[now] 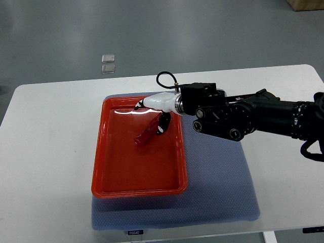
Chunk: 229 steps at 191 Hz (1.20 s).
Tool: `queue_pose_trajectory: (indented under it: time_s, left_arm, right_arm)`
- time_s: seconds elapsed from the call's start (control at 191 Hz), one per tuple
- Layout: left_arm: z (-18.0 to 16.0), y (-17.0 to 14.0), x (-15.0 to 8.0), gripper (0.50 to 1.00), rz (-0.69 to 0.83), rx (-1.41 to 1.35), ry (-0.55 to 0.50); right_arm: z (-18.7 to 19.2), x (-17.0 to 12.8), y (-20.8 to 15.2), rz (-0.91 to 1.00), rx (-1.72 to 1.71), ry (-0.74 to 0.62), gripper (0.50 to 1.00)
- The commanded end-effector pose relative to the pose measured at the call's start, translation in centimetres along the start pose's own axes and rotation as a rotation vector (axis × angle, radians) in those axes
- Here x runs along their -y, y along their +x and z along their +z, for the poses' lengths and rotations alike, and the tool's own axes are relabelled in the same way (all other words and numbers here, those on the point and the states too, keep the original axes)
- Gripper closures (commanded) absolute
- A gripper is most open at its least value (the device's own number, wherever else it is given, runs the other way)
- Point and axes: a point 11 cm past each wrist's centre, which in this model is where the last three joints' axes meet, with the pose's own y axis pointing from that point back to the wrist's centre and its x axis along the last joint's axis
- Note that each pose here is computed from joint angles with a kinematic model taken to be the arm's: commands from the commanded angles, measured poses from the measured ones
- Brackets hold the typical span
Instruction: Place red pepper on red tray
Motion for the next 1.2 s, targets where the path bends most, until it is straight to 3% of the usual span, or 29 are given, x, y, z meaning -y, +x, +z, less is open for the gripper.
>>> queue_pose_trajectory:
  time_s: [0.0, 0.194, 0.356, 0.696, 1.194]
  left_arm:
    - [0.0, 0.0, 0.0, 0.500, -0.001, 0.000, 0.000]
    - [0.0, 0.0, 0.0, 0.500, 0.000, 0.000, -0.001]
    - [0.0, 0.0, 0.0, 0.500, 0.000, 0.000, -0.001]
    - [0.0, 0.0, 0.0, 0.500, 0.000, 0.000, 0.000]
    - [0.0, 0.0, 0.0, 0.500, 0.000, 0.000, -0.001]
  right_arm:
    - [-0.2, -0.2, 1.8, 0.035, -0.002, -0.001, 0.585]
    - [2.0, -1.6, 5.1, 0.134, 0.138, -0.018, 0.585]
    - [5.9, -3.4, 6.6, 0.236, 0.470, -0.026, 0.585]
    - [9.9, -6.2, 8.9, 0.490, 1.060, 0.133, 0.585]
    - [14.3, -7.3, 5.1, 0.654, 1.729, 0.282, 0.585]
